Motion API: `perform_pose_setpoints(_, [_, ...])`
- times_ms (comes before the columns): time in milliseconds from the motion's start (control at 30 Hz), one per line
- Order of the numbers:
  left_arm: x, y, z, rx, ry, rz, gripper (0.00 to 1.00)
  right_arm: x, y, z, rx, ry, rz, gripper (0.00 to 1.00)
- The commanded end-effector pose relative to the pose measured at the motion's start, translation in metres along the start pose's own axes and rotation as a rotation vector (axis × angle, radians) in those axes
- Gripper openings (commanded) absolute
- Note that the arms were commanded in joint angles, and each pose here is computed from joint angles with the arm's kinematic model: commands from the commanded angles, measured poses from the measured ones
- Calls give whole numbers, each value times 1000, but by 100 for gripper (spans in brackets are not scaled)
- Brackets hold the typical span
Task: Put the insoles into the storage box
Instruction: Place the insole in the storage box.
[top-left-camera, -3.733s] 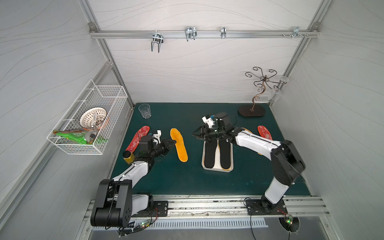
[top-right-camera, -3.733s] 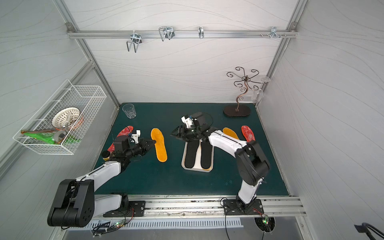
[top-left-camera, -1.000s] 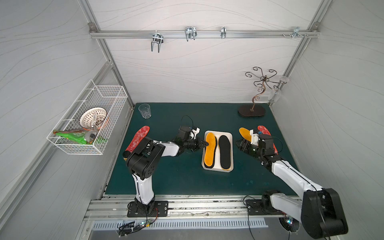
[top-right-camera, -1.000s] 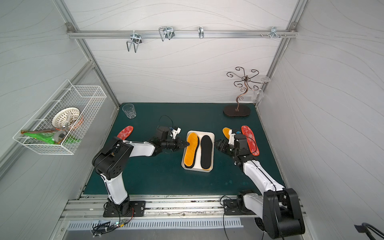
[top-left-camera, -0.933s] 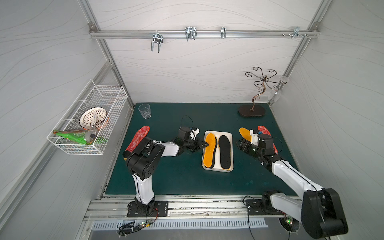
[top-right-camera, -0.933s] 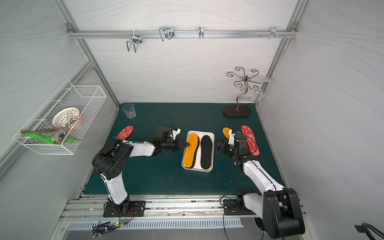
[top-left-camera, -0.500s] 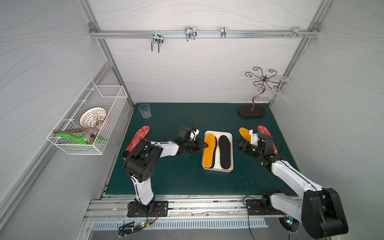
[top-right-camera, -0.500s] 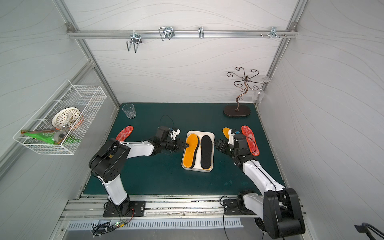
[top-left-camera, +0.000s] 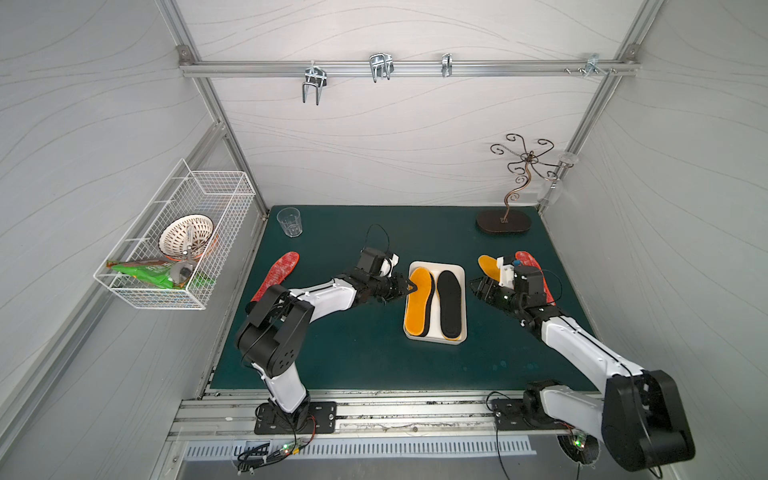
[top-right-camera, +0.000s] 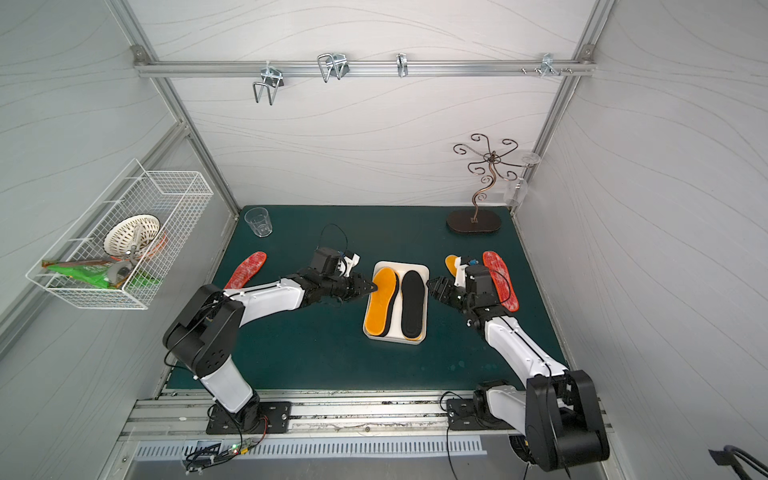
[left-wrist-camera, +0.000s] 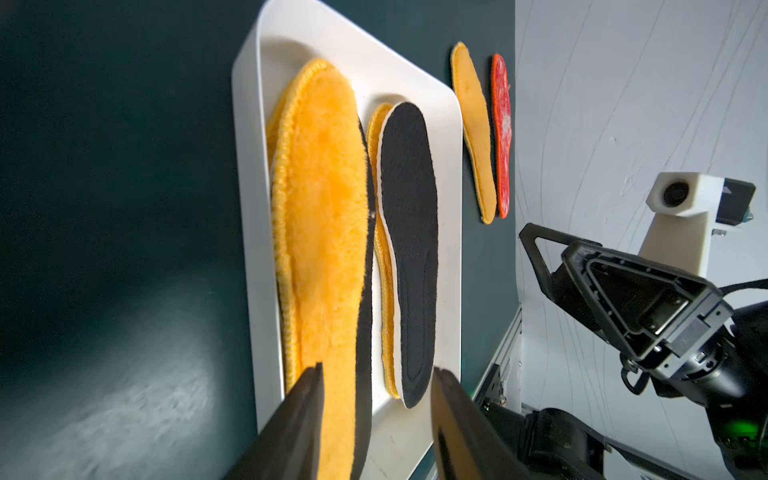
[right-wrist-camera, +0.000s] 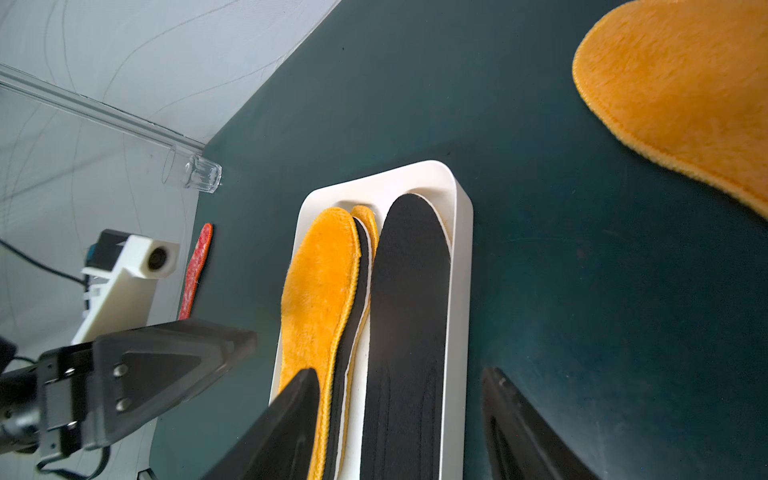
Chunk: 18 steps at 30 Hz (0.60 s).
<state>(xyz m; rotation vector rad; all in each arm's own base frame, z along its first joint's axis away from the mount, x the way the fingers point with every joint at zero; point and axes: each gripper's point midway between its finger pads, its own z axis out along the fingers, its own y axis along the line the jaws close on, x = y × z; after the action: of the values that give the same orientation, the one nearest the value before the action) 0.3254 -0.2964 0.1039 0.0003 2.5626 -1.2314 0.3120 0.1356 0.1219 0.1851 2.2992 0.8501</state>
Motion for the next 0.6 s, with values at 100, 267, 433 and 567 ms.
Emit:
perform_pose_setpoints(100, [-16,-13,-37,-103,-96,118,49,6,-14,5,166,105,-20,66])
perform_pose_setpoints(267, [-12,-1,-47,-162,-106,150,49,14,-31,-3,349,181,-41,66])
perform_pose_setpoints(433, [-6,10,-47,-170,-99,139,49,39,-22,10,261,309,1,66])
perform_pose_setpoints(567, [-3,18,-48,-183,-94,134,50,55,-15,23,203,385,9,66])
